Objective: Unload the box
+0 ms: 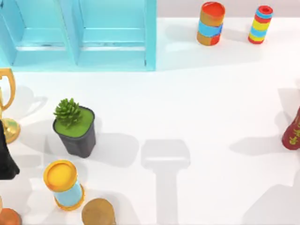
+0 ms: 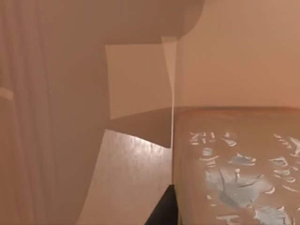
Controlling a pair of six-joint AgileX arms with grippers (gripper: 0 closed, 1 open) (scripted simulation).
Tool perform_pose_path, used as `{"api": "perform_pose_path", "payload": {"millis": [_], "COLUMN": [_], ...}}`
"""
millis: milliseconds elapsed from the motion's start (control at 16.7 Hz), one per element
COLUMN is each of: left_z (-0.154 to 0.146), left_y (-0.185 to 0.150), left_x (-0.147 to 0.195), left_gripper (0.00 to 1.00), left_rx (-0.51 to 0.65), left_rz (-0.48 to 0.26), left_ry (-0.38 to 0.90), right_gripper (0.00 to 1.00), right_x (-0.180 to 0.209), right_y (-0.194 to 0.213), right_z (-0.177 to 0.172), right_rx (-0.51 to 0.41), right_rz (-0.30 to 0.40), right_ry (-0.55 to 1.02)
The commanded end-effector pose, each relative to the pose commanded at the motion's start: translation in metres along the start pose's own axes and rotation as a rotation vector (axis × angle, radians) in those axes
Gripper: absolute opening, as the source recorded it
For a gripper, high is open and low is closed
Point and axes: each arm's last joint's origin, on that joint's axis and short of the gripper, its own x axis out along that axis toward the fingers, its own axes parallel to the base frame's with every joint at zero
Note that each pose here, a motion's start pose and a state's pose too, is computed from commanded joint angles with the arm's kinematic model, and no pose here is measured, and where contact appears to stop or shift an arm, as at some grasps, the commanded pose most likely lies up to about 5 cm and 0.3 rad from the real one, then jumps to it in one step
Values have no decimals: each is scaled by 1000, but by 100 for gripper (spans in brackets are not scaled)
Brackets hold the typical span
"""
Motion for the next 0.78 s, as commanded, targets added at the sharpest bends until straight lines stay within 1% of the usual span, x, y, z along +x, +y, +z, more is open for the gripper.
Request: {"api": "perform_pose_path", "payload": {"millis": [120,240,540,660,780], "left_z": [0,0,0,0,0], "left_y": [0,0,0,0,0], "left_x": [0,0,0,0,0], "left_gripper": [100,100,100,100,100], "left_rx": [0,0,0,0,0], "left_rz": [0,0,0,0,0], "left_ry": [0,0,0,0,0], "right_gripper": [0,0,0,0,0], "right_x": [-4,-18,-83,-109,-126], "right_y": [-1,-4,-3,-2,1], "right_z": [1,5,7,4,1], "right_rx": [1,2,-1,-1,0], "right_rz": [0,-2,13,9,3], "right_ry": [-1,-5,24,17,5]}}
